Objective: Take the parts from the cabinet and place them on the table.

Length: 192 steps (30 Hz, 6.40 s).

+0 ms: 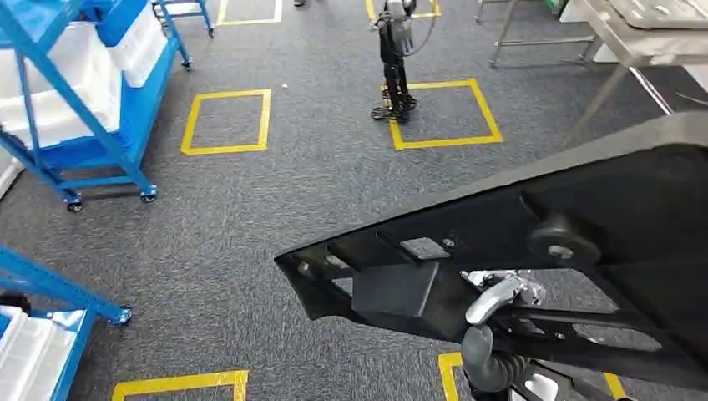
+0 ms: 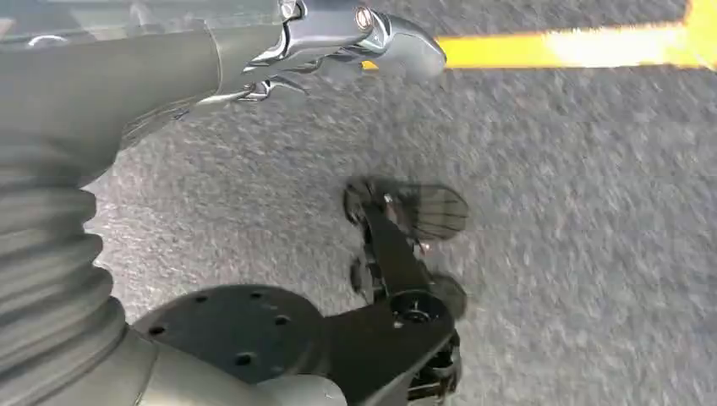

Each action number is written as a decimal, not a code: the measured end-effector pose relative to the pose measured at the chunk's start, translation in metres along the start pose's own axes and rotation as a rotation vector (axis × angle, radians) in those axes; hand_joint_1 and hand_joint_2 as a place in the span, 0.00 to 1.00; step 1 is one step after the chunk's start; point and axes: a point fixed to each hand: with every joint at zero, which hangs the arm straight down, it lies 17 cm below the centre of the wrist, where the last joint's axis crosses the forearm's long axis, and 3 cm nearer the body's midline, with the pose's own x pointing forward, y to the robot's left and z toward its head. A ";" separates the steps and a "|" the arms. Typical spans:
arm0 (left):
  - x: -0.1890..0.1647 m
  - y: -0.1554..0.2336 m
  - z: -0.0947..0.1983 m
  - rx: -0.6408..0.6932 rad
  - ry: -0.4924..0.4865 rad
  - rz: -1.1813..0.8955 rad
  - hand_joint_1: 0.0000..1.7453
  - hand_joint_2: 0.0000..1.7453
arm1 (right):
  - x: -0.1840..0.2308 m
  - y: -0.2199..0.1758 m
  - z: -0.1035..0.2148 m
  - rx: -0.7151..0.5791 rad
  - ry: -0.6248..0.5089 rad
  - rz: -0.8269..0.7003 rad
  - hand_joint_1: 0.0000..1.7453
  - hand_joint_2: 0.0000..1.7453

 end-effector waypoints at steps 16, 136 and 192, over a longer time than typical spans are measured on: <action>-0.001 -0.010 0.001 -0.011 0.008 0.040 0.00 1.00 | 0.002 -0.015 -0.002 0.006 -0.010 -0.086 1.00 1.00; 0.039 0.091 -0.006 0.128 -0.112 0.155 0.00 1.00 | -0.038 -0.073 0.015 -0.008 0.095 0.031 1.00 1.00; 0.033 0.095 -0.005 0.133 -0.106 0.137 0.00 1.00 | -0.052 -0.075 0.025 -0.002 0.147 0.043 1.00 1.00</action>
